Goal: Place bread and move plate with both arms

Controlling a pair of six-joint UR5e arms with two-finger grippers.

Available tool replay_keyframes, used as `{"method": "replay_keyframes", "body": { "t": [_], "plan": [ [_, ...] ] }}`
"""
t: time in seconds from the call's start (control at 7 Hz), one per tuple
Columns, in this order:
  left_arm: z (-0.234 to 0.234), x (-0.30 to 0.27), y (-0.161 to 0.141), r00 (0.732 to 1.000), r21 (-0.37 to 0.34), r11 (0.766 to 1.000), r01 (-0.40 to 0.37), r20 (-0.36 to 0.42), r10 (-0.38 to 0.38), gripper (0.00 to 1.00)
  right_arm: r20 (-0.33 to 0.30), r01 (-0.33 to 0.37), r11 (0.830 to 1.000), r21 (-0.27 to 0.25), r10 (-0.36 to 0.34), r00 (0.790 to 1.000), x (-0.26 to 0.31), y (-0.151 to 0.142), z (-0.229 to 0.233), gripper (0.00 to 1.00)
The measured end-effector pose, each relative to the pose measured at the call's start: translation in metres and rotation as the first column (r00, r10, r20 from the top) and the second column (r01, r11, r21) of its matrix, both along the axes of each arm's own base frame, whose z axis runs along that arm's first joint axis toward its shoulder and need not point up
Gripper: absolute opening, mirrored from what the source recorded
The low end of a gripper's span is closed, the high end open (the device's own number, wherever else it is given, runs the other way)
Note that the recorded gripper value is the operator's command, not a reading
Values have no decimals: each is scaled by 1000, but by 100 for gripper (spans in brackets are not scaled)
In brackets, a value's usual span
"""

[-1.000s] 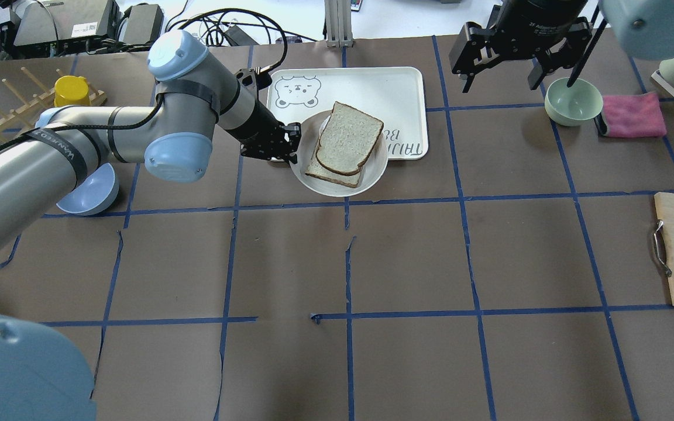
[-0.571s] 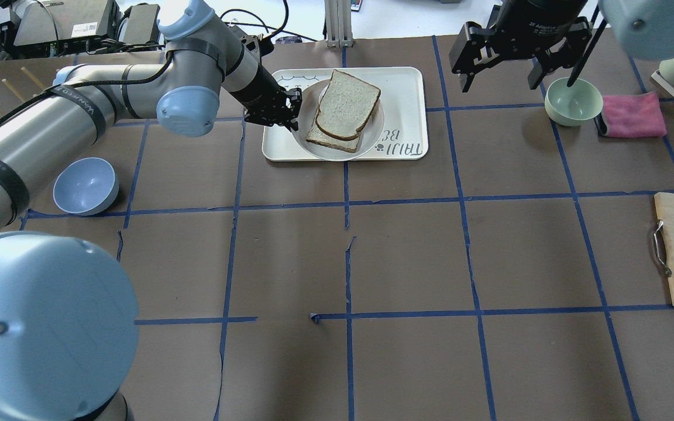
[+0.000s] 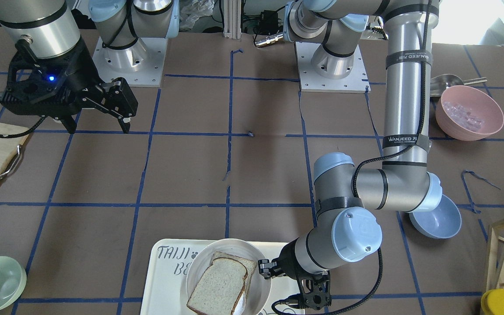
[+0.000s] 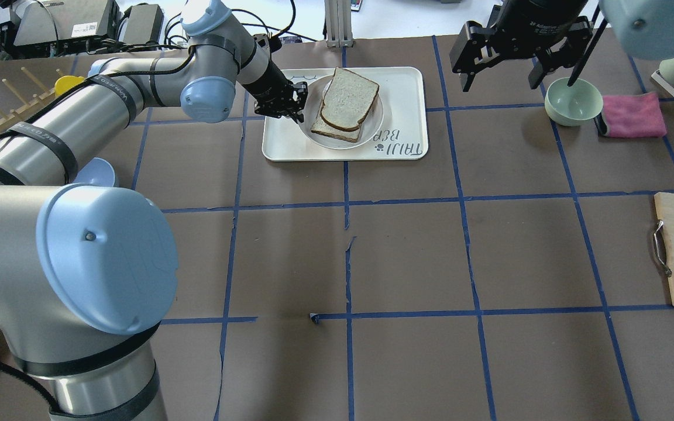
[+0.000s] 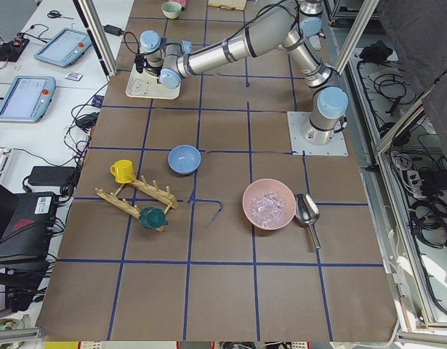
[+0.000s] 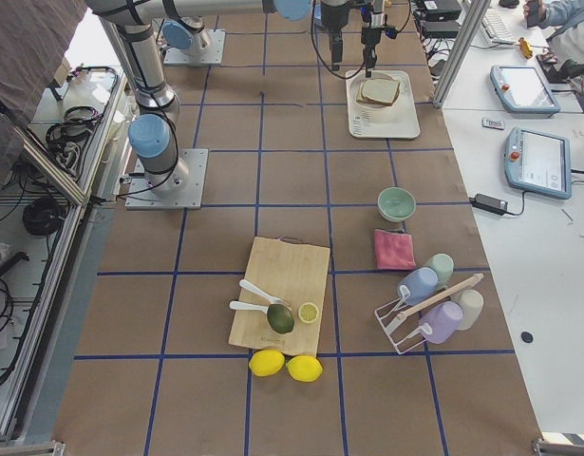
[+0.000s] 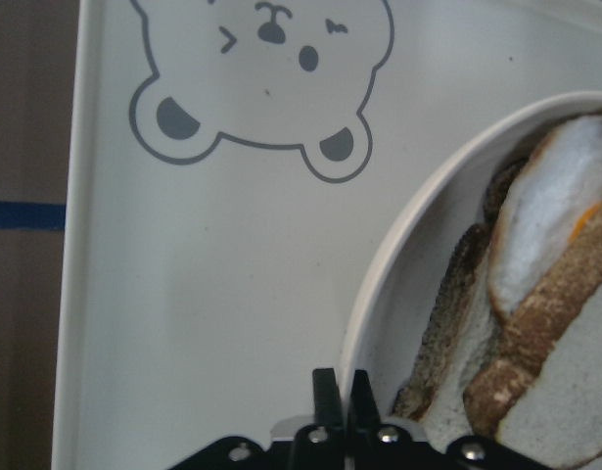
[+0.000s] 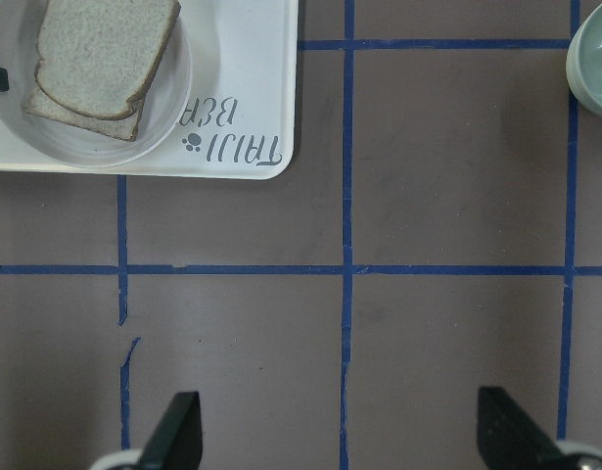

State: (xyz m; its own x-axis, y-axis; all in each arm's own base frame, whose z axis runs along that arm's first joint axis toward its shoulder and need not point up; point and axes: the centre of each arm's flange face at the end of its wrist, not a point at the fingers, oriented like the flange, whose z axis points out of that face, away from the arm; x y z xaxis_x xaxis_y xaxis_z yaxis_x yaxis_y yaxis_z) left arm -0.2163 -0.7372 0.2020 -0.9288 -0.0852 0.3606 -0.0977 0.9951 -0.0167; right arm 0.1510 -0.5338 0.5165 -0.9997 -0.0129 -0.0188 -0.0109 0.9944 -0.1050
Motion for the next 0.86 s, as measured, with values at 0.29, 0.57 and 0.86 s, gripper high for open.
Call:
{"method": "replay_keyframes", "body": {
  "t": [0.29, 0.57, 0.86],
  "plan": [
    [-13, 0, -1, 1000, 19, 1000, -7, 0, 7, 100, 0, 5, 1000, 1, -5, 1000, -3, -1, 0, 100],
    [-4, -1, 0, 1000, 18, 1000, -22, 1, 22, 100, 1, 16, 1000, 6, -16, 1000, -9, -2, -1, 100],
    [25, 9, 7, 1000, 48, 998, -31, 9, 30, 100, 1, 20, 1000, 9, -20, 1000, -12, -2, -2, 100]
  ]
}}
